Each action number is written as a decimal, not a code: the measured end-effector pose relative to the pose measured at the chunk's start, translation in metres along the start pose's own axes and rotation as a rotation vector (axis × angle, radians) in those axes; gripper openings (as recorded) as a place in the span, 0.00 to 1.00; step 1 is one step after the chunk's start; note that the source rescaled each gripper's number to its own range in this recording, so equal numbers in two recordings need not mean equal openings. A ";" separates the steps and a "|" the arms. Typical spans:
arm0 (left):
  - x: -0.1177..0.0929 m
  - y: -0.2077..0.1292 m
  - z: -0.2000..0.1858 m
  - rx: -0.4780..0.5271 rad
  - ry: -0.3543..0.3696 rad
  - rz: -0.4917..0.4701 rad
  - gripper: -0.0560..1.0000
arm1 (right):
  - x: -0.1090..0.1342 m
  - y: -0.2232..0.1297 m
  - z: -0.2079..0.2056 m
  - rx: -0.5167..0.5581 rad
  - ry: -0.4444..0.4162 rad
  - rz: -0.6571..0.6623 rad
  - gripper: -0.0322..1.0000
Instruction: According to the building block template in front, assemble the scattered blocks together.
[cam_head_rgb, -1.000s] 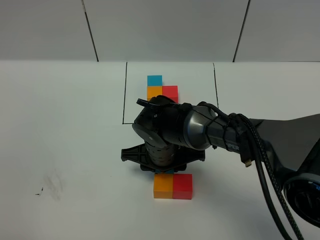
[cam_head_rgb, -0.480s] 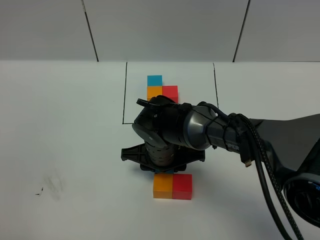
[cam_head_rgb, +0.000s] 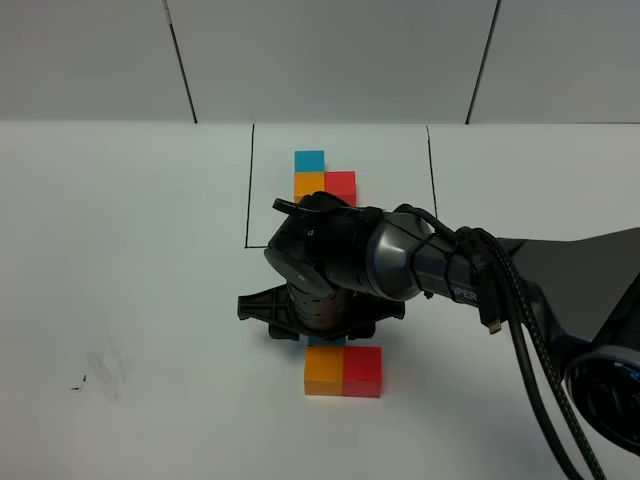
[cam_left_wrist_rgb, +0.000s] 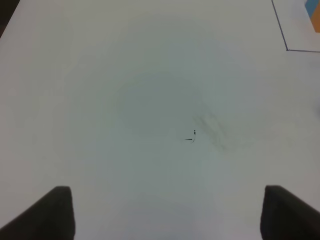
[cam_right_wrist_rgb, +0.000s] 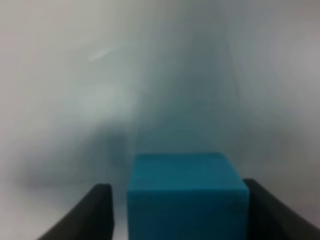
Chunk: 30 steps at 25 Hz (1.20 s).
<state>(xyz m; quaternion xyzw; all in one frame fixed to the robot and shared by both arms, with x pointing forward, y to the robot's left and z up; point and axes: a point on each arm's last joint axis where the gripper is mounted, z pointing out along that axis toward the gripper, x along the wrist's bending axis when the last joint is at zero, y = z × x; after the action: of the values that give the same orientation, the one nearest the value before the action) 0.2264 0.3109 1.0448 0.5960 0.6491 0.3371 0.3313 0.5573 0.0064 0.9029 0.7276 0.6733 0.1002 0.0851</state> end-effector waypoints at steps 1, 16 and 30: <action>0.000 0.000 0.000 0.000 0.000 0.000 0.69 | 0.000 0.000 0.000 -0.002 0.003 -0.011 0.52; 0.000 0.000 0.000 0.000 0.000 0.000 0.69 | -0.015 0.034 -0.068 -0.275 -0.015 -0.247 1.00; 0.000 0.000 0.000 0.000 0.000 0.000 0.69 | -0.246 0.084 -0.332 -0.910 -0.361 -0.214 1.00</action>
<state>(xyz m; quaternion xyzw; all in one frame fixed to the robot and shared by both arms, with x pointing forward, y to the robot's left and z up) 0.2264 0.3109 1.0448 0.5960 0.6491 0.3371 0.3313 0.5334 -0.2491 1.2378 0.5494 0.6068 0.2469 0.5186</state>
